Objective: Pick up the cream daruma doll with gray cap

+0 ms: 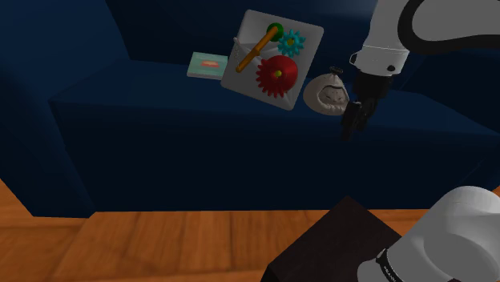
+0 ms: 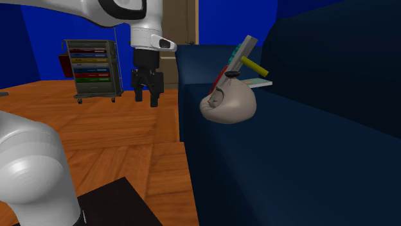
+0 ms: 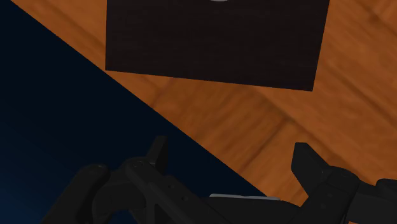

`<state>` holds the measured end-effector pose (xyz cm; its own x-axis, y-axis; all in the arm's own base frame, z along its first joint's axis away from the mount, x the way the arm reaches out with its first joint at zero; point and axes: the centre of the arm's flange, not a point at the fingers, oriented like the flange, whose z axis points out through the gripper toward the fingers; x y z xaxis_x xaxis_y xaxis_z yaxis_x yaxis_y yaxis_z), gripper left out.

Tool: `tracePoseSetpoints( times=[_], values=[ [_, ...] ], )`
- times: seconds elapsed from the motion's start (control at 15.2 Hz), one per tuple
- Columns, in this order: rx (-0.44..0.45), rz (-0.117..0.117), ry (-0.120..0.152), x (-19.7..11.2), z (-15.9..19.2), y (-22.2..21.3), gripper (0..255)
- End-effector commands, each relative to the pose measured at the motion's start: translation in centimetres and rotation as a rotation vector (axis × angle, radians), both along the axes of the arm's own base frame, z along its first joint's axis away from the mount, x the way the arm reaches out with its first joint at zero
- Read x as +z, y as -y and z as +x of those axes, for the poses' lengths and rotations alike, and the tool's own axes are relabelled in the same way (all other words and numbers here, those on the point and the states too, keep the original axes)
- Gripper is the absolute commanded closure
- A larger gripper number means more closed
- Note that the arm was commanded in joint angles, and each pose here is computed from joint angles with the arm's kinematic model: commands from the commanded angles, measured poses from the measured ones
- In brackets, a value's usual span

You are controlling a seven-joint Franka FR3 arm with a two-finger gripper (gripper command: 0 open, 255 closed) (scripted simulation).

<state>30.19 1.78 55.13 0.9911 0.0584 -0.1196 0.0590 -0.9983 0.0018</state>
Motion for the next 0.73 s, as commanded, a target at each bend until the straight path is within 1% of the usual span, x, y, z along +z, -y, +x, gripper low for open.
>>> tracePoseSetpoints(
  times=[0.0, 0.66],
  values=[
    [0.000, 0.000, 0.000, 0.0, 0.0, 0.0, 0],
    [0.017, 0.001, 0.016, 5.7, 8.2, 8.4, 0]
  ],
)
